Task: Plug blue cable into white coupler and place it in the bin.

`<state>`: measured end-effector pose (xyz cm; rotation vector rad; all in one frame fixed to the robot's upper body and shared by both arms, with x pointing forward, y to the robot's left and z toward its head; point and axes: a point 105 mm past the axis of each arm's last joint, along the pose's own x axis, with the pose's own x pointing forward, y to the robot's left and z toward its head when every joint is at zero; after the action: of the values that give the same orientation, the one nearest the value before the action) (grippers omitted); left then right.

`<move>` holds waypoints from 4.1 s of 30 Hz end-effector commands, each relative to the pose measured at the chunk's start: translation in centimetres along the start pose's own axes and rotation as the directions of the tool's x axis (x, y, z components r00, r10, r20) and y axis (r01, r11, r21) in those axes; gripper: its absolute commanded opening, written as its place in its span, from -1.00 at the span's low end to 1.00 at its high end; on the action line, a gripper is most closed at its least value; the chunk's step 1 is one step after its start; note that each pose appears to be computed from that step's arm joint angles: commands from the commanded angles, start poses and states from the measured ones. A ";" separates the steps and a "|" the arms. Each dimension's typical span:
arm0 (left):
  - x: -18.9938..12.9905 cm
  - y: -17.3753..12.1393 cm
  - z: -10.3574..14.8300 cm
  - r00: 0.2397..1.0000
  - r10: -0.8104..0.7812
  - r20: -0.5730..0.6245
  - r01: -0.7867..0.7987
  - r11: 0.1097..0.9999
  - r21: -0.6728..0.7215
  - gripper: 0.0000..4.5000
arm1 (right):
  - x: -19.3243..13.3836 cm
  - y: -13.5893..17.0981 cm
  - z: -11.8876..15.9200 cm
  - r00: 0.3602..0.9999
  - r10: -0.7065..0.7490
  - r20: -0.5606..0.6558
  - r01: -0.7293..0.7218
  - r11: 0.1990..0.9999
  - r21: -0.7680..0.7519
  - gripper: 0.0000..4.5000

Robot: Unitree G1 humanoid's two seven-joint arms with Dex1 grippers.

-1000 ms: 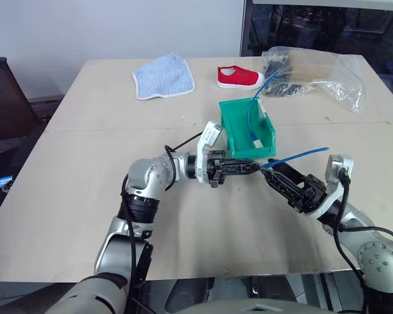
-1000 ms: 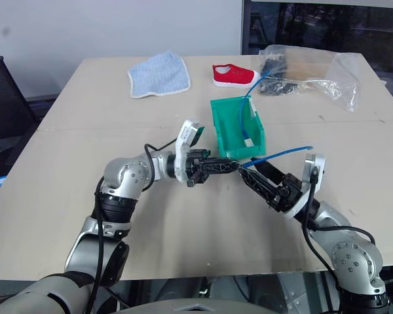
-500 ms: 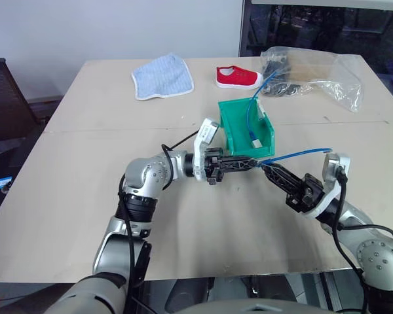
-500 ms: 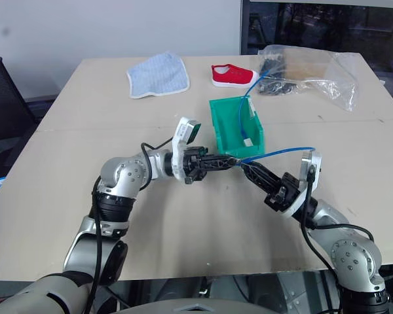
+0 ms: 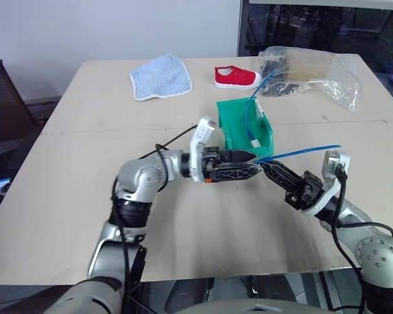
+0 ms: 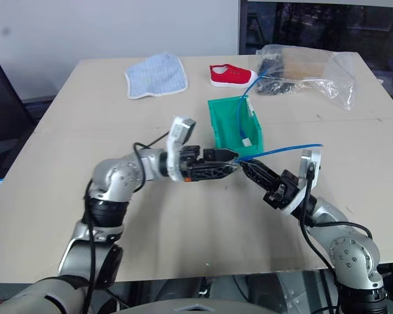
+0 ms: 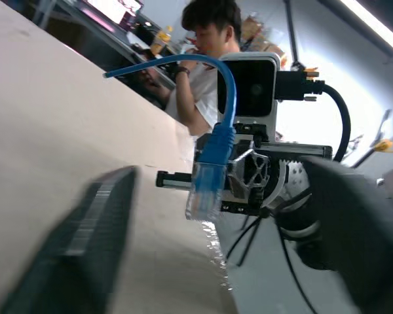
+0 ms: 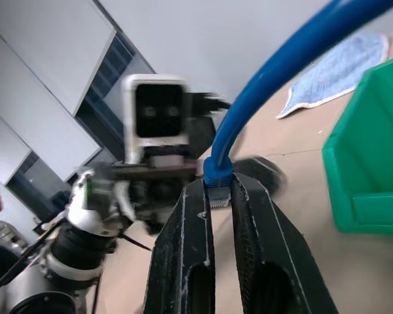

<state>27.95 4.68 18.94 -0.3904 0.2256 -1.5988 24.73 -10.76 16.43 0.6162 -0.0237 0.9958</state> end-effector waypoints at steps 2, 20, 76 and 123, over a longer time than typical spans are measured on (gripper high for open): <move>-2.8 -3.6 0.9 0.999 0.031 -0.040 -0.026 0.990 0.136 0.97 | -0.4 -0.2 1.2 1.000 0.008 0.023 -0.007 0.999 -0.037 -1.00; -13.7 -5.6 -0.8 0.249 0.858 0.450 -0.922 0.067 0.382 0.97 | -0.7 -1.6 0.9 0.996 0.059 -0.067 -0.060 0.998 -0.015 -1.00; -2.4 7.9 -9.2 0.828 0.117 -0.549 0.187 0.865 0.466 -0.75 | 2.5 -1.4 -1.5 0.840 0.092 -0.534 -0.419 0.735 -0.533 -1.00; -0.9 8.4 -9.3 0.819 0.091 -0.566 0.247 0.835 0.492 -0.75 | 1.6 -3.4 -5.6 0.727 -0.083 -0.682 -0.350 0.809 -0.472 -1.00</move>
<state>32.27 4.45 7.74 0.5553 0.1684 -1.7501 27.60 -8.05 11.86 -0.3518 0.2070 1.2179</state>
